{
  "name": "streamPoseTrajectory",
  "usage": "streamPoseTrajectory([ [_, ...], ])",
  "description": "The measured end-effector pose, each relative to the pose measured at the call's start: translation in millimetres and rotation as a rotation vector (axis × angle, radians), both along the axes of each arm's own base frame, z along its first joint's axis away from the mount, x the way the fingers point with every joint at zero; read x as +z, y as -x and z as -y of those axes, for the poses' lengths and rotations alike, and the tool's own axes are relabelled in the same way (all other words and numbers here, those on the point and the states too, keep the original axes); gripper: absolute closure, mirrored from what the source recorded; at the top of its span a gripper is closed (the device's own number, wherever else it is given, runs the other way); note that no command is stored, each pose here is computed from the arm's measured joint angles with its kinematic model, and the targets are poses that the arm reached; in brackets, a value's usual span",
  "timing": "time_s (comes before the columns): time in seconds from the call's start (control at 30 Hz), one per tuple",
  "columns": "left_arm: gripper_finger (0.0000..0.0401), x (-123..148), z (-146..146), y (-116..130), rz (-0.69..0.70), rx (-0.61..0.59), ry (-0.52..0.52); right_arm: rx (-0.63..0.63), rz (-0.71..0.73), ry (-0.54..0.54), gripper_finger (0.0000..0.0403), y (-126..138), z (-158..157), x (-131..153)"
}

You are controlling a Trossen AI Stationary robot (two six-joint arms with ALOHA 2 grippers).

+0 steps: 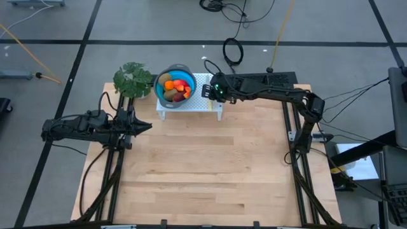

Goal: Pick & Place Fruit
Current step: Put the yellow table knife on the shelf

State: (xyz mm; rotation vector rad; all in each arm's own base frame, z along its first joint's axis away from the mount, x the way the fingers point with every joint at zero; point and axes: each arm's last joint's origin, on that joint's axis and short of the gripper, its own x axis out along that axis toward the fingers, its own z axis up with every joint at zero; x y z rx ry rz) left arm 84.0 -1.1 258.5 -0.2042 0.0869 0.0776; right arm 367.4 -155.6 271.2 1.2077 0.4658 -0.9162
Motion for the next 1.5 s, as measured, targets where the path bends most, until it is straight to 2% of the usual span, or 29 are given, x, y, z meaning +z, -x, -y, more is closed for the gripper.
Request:
streamPoseTrajectory([
  [0.33, 0.0382, 0.0, 0.1, 0.0, 0.0, -0.001, 0.005, 0.003, 0.006, 0.006, 0.0302, -0.5, 0.2, 0.5],
  [0.73, 0.0382, 0.0, 0.6, 0.0, 0.0, -0.02, 0.012, 0.13, -0.037, 0.017, 0.0338, 1.2, -7.0, 1.9],
  [1.1, 0.0382, 0.0, 0.6, 0.0, 0.001, -0.02, 0.012, 0.224, -0.068, 0.061, 0.0398, 3.4, -22.6, 10.1],
  [1.5, 0.0382, 0.1, 0.6, 0.0, 0.003, -0.016, 0.033, 0.257, -0.121, 0.045, 0.0402, 4.3, -30.9, 6.2],
])
